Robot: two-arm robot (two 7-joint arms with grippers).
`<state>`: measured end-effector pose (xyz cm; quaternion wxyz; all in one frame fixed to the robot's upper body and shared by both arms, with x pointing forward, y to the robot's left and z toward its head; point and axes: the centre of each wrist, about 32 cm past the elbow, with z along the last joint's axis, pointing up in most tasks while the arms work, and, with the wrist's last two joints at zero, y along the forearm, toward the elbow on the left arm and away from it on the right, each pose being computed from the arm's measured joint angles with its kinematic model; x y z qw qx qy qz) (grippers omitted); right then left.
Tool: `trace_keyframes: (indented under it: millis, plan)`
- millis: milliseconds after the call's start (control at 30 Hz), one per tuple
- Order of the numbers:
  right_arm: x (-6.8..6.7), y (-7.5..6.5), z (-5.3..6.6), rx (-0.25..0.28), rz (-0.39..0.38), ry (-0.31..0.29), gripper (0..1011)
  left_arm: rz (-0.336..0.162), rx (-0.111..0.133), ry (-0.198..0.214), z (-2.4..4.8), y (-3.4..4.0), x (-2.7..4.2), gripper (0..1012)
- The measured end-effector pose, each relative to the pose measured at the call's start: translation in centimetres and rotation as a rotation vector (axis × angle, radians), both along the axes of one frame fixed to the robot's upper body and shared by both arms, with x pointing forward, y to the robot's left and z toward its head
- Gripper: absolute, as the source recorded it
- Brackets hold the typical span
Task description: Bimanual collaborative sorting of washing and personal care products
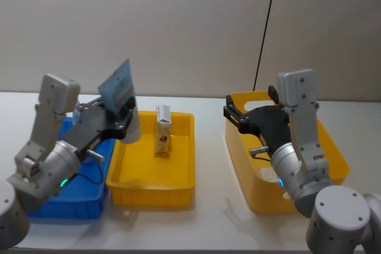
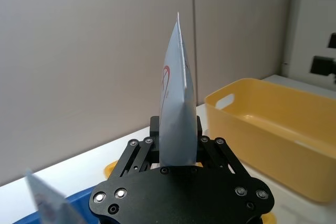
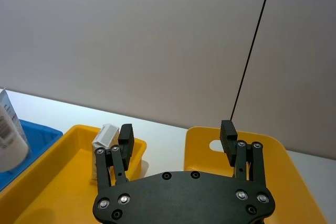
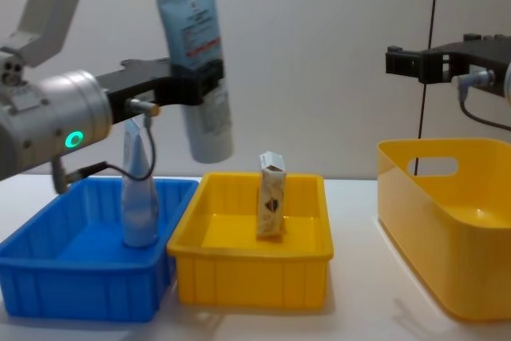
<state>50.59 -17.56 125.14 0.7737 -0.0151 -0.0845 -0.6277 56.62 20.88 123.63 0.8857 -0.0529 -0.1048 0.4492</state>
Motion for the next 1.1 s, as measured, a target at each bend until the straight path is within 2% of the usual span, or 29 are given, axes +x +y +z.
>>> trace_keyframes:
  millis: [300,500,800,1100]
  plan:
    - [0.0,0.0,0.0,0.000,0.003,0.001,1004,-0.083,-0.004,0.012,0.95,-2.44,0.52,280]
    - [-0.3,-0.1,-0.1,-0.004,0.028,0.007,1004,-0.115,-0.005,0.018,1.31,-3.42,0.72,280]
    - [-0.7,-0.4,-0.1,-0.017,0.101,0.025,1004,-0.141,-0.006,0.021,1.63,-4.19,0.87,280]
    - [-1.2,-0.8,-0.2,-0.054,0.222,0.057,1004,-0.155,-0.006,0.024,1.80,-4.61,0.95,280]
